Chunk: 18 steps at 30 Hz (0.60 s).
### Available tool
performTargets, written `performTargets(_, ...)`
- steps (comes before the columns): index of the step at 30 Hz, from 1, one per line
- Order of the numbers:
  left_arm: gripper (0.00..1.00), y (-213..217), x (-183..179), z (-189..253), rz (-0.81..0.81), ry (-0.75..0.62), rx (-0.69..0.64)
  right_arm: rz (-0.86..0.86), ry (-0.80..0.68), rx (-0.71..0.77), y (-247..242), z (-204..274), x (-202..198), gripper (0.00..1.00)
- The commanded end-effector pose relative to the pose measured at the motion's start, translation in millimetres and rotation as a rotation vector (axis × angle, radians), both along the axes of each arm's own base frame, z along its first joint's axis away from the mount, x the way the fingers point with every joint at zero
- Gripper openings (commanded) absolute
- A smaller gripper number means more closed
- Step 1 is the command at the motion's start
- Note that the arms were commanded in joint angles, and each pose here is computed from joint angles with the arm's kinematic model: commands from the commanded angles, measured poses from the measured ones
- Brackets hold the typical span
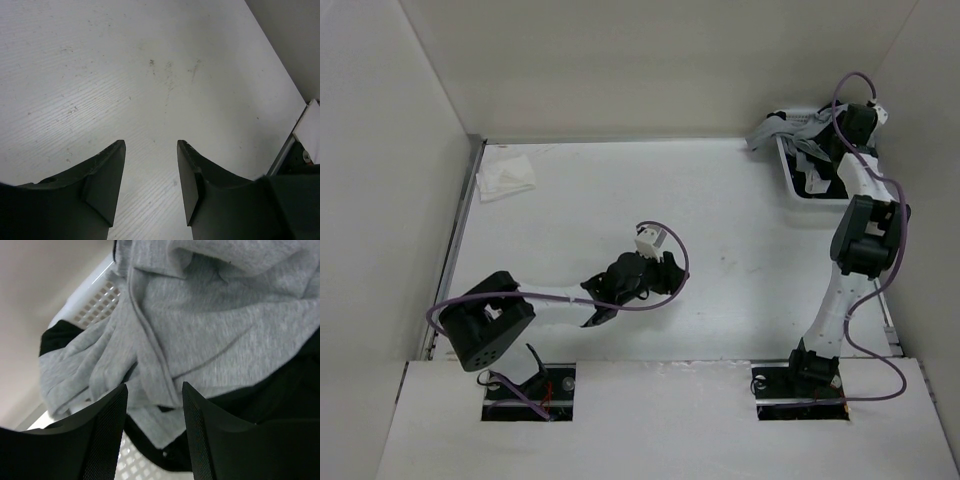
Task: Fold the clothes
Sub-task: Grab the tank top from the pile
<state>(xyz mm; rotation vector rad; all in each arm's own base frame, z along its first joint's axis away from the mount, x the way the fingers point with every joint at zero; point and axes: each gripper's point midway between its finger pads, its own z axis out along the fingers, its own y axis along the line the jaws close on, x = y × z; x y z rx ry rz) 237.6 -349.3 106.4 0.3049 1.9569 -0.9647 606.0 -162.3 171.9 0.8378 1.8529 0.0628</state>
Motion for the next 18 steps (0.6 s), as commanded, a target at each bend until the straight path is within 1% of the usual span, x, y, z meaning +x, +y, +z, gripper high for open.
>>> performTargets(1,0.44,-7,9,19,-0.002,-0.039,-0.074,0.003,-0.031,-0.014,-11,12,16,0.51)
performTargets(2,0.44,-7,9,18,-0.002,-0.037,-0.071,0.003,-0.036,-0.011,-12,11,18,0.48)
performTargets(3,0.44,-8,10,17,-0.001,-0.033,-0.071,0.005,-0.042,-0.011,-12,11,20,0.32)
performTargets(4,0.44,-7,11,15,0.001,-0.029,-0.069,0.011,-0.056,-0.012,-10,14,22,0.22)
performTargets(5,0.44,-8,12,14,-0.001,-0.026,-0.069,0.015,-0.068,-0.014,-9,18,23,0.18)
performTargets(6,0.44,-9,12,13,-0.004,-0.020,-0.070,0.021,-0.086,-0.018,-8,24,25,0.10)
performTargets(7,0.44,-9,12,13,-0.006,-0.017,-0.072,0.022,-0.097,-0.020,-8,29,25,0.08)
performTargets(8,0.44,-10,12,13,-0.009,-0.013,-0.075,0.017,-0.115,-0.028,-8,41,25,0.00)
performTargets(9,0.44,-10,11,13,-0.012,-0.012,-0.078,0.016,-0.126,-0.026,-8,47,23,0.00)
performTargets(10,0.44,-9,13,13,-0.008,-0.010,-0.081,0.017,-0.158,-0.030,-6,64,18,0.00)
performTargets(12,0.44,-7,15,14,0.001,-0.007,-0.086,0.018,-0.264,-0.066,1,110,5,0.00)
performTargets(13,0.44,-5,16,15,0.007,-0.006,-0.094,0.037,-0.360,-0.090,17,154,-10,0.00)
performTargets(14,0.44,-5,16,17,0.011,-0.006,-0.099,0.040,-0.383,-0.096,21,166,-15,0.00)
performTargets(15,0.44,-3,17,18,0.018,-0.008,-0.106,0.058,-0.487,-0.119,45,221,-43,0.00)
performTargets(16,0.44,-3,18,19,0.018,-0.009,-0.108,0.066,-0.516,-0.128,55,237,-52,0.00)
performTargets(17,0.44,-1,18,21,0.025,-0.009,-0.114,0.078,-0.598,-0.144,77,281,-82,0.00)
performTargets(18,0.44,1,18,24,0.029,-0.014,-0.122,0.097,-0.659,-0.150,96,312,-106,0.00)
